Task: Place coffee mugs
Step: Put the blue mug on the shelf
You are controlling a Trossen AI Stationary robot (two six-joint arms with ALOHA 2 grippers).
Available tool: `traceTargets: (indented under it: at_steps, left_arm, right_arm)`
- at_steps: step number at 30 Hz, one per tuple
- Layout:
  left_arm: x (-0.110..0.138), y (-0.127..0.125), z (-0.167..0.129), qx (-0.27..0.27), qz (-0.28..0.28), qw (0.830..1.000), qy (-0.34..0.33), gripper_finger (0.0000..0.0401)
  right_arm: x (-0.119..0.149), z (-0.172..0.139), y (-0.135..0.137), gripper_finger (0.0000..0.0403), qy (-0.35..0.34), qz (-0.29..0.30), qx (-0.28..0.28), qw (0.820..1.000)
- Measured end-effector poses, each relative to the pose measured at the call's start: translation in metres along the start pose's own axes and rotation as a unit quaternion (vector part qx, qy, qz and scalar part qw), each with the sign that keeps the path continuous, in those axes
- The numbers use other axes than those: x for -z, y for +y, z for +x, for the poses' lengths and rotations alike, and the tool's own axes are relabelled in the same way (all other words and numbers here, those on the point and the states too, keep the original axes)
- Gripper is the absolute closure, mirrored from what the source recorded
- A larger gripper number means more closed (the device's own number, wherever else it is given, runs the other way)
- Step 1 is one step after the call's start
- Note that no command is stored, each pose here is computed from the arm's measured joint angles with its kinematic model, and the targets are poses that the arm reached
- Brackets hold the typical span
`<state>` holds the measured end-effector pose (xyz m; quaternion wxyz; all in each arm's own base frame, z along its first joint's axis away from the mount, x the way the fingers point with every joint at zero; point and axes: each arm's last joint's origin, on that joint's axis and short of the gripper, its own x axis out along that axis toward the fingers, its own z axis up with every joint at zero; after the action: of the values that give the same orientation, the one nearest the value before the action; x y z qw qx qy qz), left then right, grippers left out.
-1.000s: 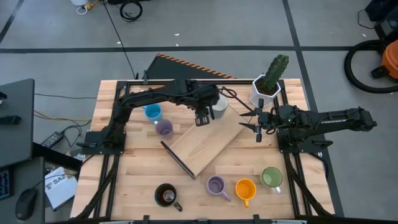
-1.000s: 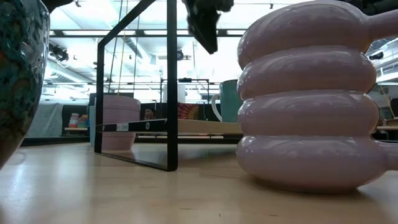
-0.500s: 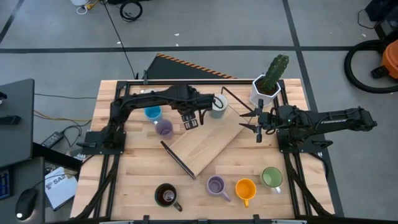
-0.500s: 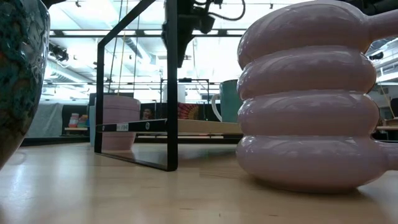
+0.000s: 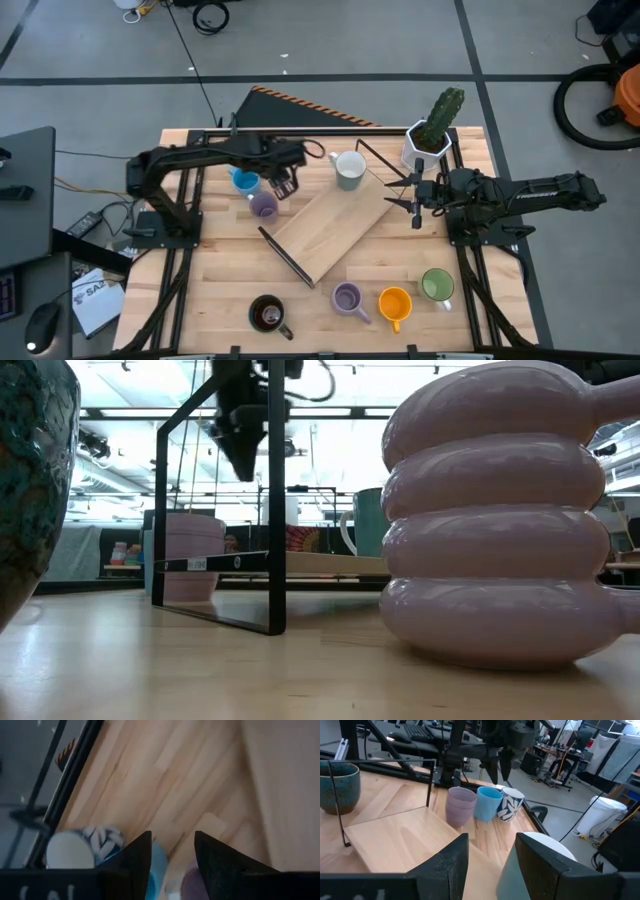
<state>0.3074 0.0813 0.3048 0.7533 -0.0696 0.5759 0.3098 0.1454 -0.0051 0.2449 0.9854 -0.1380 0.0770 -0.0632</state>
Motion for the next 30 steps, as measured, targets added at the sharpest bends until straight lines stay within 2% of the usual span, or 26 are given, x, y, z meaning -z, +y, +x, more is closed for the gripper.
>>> traceTargets:
  at_steps: [6,15,21,30]
  left_arm:
    - [0.015,0.023,0.01,0.013,-0.101,0.994,0.032,0.0246]
    - [0.019,0.044,0.021,0.025,-0.177,0.981,0.077,0.0246]
    - [0.019,0.059,0.029,0.02,-0.197,0.976,0.094,0.0246]
    - [0.027,0.091,0.059,-0.007,-0.21,0.971,0.11,0.0246]
  right_arm:
    - [0.0,0.003,0.0,0.0234,0.0,-0.013,0.0,1.0]
    - [0.003,0.013,0.002,0.0234,0.011,-0.034,-0.003,0.999]
    - [0.004,0.017,0.003,0.0234,0.015,-0.04,-0.001,0.999]
    - [0.004,0.018,0.003,0.0234,0.014,-0.043,0.0,0.999]
